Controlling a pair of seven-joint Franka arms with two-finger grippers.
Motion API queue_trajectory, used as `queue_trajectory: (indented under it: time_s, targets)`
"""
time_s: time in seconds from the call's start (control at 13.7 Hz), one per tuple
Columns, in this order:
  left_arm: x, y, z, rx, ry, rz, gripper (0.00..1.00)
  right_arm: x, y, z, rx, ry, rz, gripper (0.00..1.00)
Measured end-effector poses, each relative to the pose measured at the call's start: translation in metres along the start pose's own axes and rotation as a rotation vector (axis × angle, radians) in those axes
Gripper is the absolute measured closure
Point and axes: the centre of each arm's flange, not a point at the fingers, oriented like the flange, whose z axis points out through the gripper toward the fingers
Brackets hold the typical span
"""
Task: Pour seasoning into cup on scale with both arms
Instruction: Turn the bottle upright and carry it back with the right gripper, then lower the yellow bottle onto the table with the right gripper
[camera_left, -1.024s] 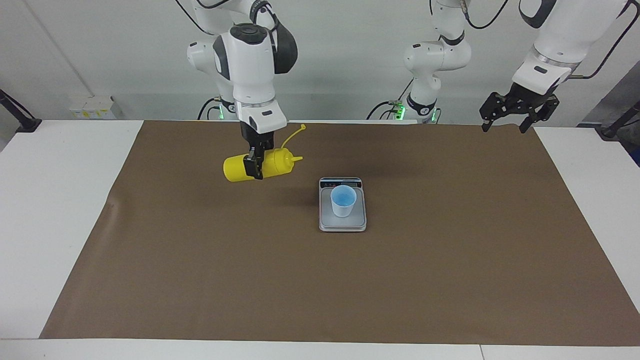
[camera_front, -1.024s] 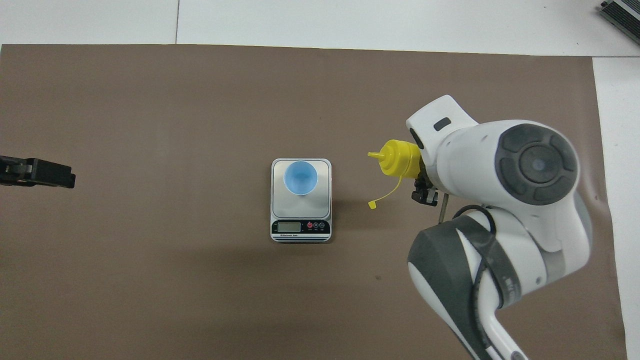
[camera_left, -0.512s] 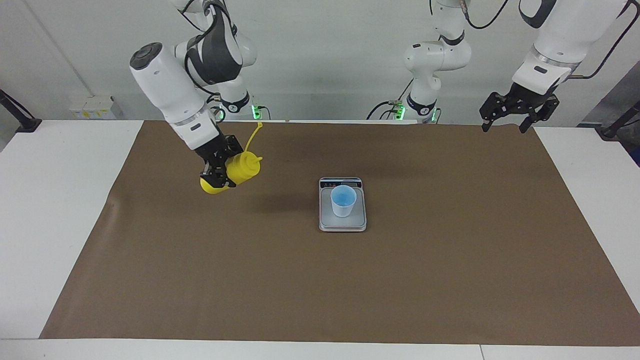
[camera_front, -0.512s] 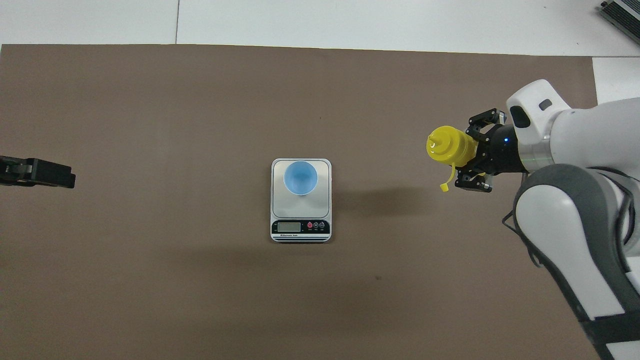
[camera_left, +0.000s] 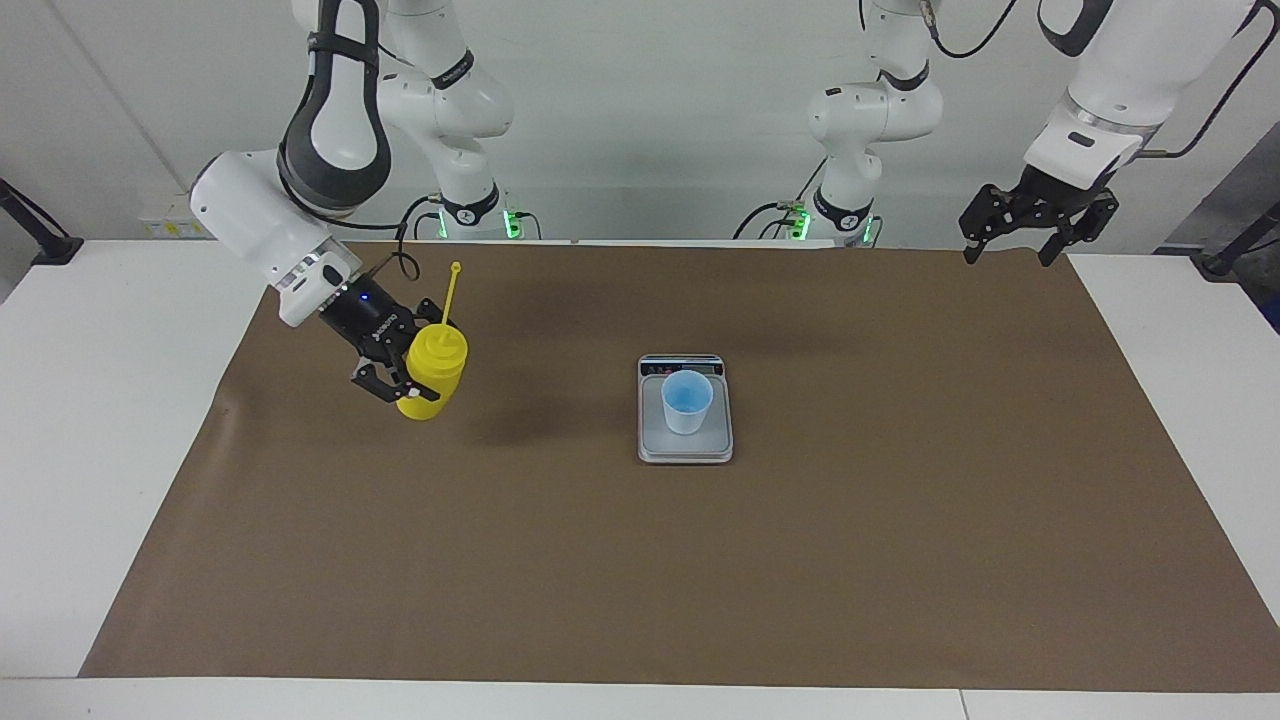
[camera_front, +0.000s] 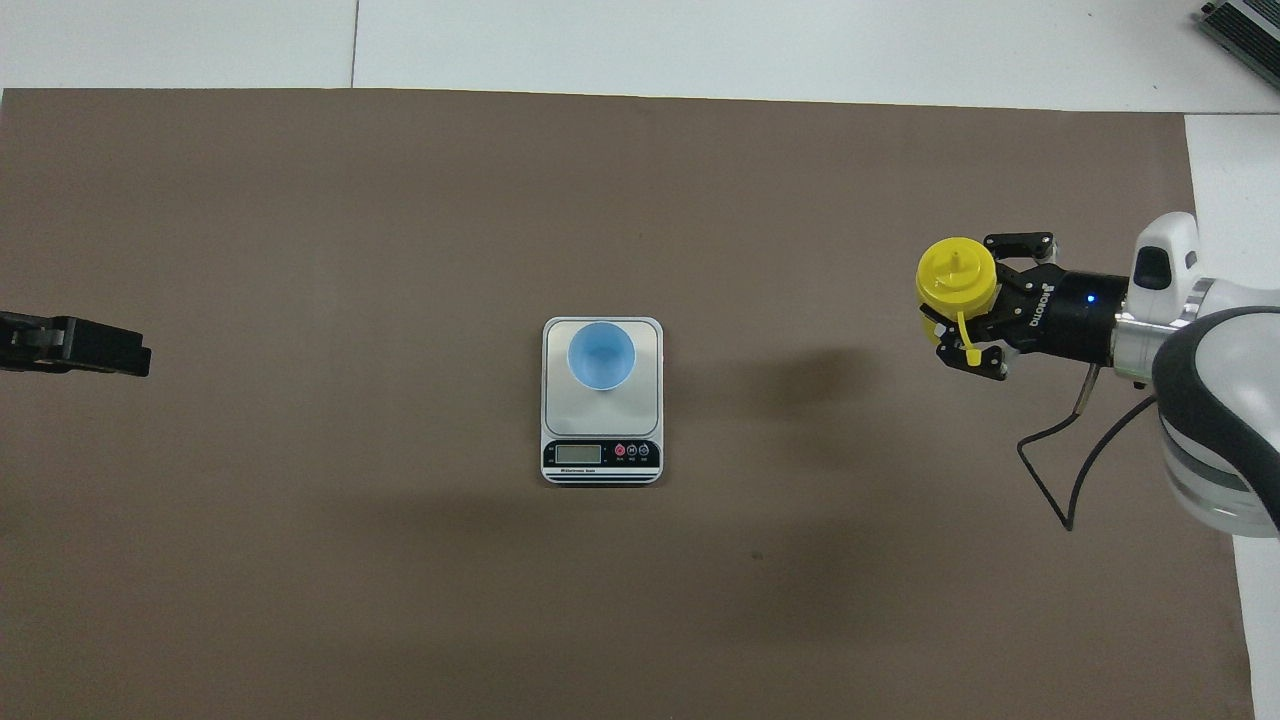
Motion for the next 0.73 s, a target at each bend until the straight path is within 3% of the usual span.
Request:
queue_trajectory:
  time_s: [0.44, 0.73]
  targets:
    - [0.000, 0.000, 0.000, 0.000, 0.000, 0.000, 0.00, -0.073, -0.009, 0.001, -0.099, 0.156, 0.130, 0.53]
    - [0.000, 0.000, 0.000, 0.000, 0.000, 0.000, 0.00, -0.112, -0.012, -0.003, -0.153, 0.197, 0.198, 0.53]
